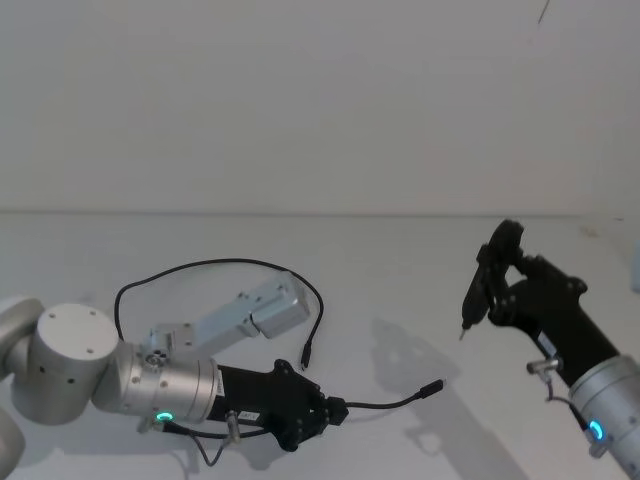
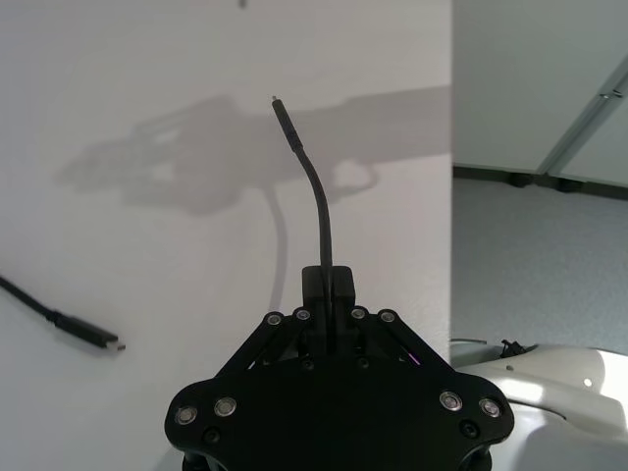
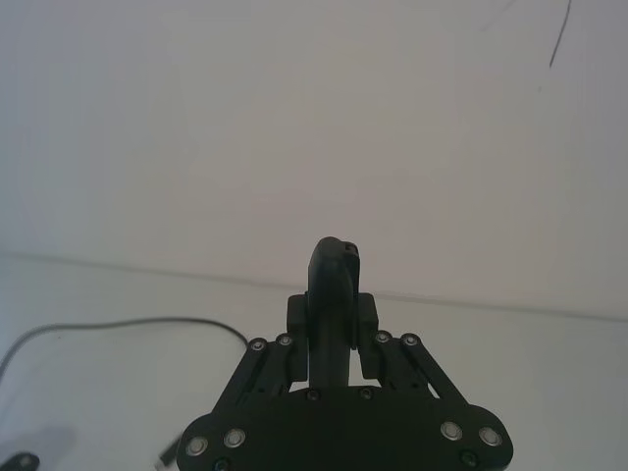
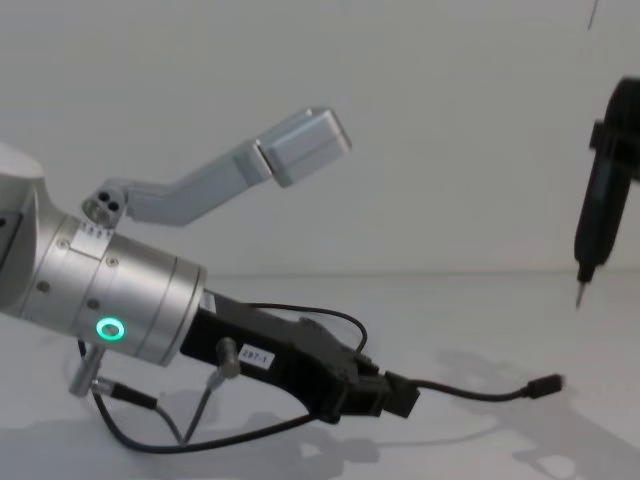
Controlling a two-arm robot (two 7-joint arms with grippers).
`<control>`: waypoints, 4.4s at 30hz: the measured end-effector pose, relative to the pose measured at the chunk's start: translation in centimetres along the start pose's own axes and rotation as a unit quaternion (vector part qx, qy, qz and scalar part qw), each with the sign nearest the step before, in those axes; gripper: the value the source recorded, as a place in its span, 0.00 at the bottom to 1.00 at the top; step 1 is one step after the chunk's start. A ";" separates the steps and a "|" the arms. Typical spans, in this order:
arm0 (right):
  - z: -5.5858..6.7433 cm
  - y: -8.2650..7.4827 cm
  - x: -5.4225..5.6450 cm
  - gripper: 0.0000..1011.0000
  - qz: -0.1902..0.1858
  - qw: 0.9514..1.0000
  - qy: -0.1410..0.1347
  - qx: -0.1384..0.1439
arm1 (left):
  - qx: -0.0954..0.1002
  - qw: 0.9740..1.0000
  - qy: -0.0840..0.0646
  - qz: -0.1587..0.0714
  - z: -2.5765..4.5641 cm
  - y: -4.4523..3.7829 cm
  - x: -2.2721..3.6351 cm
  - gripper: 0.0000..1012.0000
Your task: Pick up the data cable with the one hand.
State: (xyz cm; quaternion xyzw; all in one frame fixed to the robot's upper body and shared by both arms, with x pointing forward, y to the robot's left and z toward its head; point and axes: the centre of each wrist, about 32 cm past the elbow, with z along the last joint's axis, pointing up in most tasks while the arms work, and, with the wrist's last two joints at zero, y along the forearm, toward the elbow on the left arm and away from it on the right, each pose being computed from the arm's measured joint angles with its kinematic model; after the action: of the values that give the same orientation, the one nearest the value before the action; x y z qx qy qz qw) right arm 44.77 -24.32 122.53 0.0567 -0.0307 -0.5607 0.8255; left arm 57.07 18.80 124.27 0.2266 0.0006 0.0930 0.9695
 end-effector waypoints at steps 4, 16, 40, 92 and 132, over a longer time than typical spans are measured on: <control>1.4 0.3 0.3 0.28 0.007 1.000 0.018 0.008 | -0.005 1.000 -0.017 -0.011 0.52 0.36 0.14 0.04; 3.8 0.8 1.3 0.28 0.019 0.999 0.045 -0.004 | -0.016 0.998 -0.046 -0.027 1.41 1.17 0.35 0.04; 5.1 -1.5 2.6 0.28 0.062 0.995 0.027 -0.079 | -0.021 0.997 -0.060 -0.035 1.87 1.58 0.45 0.04; 4.1 -1.2 3.0 0.28 0.080 0.992 0.018 -0.098 | -0.022 0.997 -0.062 -0.036 1.93 1.66 0.47 0.04; 3.8 -1.0 3.6 0.28 0.082 0.991 0.022 -0.099 | -0.022 0.997 -0.062 -0.036 1.93 1.65 0.47 0.04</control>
State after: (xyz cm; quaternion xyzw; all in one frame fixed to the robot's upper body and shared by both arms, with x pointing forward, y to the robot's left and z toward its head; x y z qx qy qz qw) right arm 44.72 -28.26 126.10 -0.0155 0.0385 -0.4898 0.8709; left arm 57.33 19.49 126.75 0.2103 -0.0531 0.0435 0.9752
